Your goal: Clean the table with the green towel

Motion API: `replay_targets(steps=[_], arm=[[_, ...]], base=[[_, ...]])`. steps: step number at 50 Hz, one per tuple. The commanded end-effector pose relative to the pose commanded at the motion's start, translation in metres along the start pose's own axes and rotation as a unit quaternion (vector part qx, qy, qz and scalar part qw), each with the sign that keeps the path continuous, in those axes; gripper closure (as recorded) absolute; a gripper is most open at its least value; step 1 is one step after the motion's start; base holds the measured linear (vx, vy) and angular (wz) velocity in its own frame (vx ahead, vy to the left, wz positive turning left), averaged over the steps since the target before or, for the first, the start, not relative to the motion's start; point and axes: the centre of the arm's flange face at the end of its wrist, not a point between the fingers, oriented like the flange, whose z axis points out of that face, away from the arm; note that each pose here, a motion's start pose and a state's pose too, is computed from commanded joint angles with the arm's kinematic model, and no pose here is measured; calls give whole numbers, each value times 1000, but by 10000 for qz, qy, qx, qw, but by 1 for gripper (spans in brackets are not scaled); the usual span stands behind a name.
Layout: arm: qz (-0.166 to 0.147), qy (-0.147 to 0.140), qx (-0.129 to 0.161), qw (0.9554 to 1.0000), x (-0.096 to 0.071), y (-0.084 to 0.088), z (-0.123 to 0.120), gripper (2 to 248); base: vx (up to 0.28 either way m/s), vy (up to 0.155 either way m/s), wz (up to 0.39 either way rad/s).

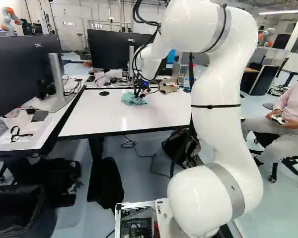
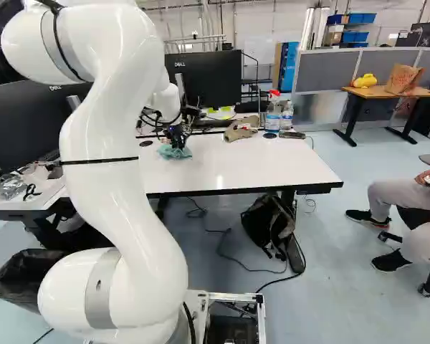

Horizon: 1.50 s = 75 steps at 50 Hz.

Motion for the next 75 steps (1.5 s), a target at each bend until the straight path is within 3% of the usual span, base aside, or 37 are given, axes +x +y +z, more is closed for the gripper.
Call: replay_targets(steps=[16, 40, 54, 75], arm=[[-44, 111, 53, 9999, 23, -10, 15, 209], [-239, 233, 191, 9993, 44, -44, 37, 209], [-370, 188, 250, 9988, 35, -63, 38, 209], [-386, 176, 255, 9988, 9, -60, -5, 209]], base=[[0, 0, 0], [0, 0, 0], [0, 0, 0], [0, 0, 0]])
